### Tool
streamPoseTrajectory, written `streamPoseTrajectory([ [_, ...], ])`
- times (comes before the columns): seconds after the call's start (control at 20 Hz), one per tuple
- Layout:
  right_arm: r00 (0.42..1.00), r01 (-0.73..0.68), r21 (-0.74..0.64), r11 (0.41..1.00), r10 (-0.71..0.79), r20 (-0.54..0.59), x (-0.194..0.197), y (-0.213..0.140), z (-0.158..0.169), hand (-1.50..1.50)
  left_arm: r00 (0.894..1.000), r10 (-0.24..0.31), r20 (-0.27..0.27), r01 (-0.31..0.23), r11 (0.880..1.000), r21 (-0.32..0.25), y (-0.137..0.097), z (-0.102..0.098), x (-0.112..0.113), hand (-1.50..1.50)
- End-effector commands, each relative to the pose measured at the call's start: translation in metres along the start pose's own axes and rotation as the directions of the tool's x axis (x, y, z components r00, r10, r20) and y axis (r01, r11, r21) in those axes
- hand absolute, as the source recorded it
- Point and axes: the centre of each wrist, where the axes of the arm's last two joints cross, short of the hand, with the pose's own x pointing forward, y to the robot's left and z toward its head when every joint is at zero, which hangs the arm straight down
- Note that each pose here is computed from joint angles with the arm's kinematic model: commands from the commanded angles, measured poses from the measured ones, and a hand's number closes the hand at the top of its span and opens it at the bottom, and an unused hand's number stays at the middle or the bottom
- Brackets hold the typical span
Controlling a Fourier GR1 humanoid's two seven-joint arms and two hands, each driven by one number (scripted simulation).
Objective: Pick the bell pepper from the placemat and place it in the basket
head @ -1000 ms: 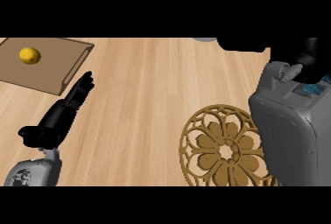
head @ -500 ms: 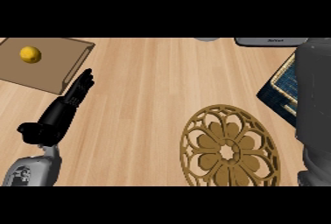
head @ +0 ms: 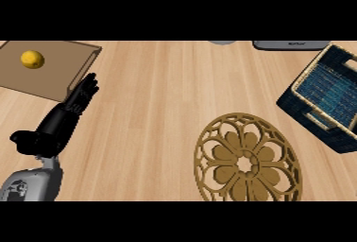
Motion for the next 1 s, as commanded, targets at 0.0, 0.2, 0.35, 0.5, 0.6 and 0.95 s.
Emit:
streamPoseTrajectory([
  [0.0, 0.999, -0.006, 0.008, 1.000, 0.006, -0.041, -0.026, -0.006, -0.018, 1.50, 1.000, -0.009, -0.008, 0.009, 1.000, 0.006, -0.002, 0.014, -0.013, 0.00],
  [0.2, 0.999, -0.002, 0.024, 1.000, 0.003, -0.042, -0.068, -0.007, -0.039, 1.50, 1.000, -0.006, 0.001, 0.006, 1.000, 0.001, -0.001, 0.002, 0.006, 0.00],
  [0.35, 0.999, -0.017, 0.000, 1.000, 0.017, -0.032, -0.093, 0.012, -0.039, 1.50, 1.000, -0.010, 0.011, 0.010, 1.000, 0.008, -0.008, -0.003, -0.005, 0.00],
  [0.5, 0.999, -0.041, -0.050, 0.998, 0.040, -0.017, -0.104, 0.000, -0.049, 1.50, 1.000, 0.009, -0.009, -0.009, 1.000, -0.008, -0.001, 0.010, 0.002, 0.00],
  [0.6, 0.997, -0.075, -0.072, 0.995, 0.076, 0.013, -0.121, 0.009, -0.056, 1.50, 1.000, 0.017, 0.002, -0.017, 1.000, -0.013, 0.005, 0.018, -0.007, 0.00],
  [0.95, 0.997, 0.071, -0.215, 0.974, -0.075, -0.012, -0.142, -0.003, -0.078, 1.50, 1.000, -0.002, 0.017, 0.002, 1.000, 0.011, 0.006, 0.007, 0.003, 0.00],
])
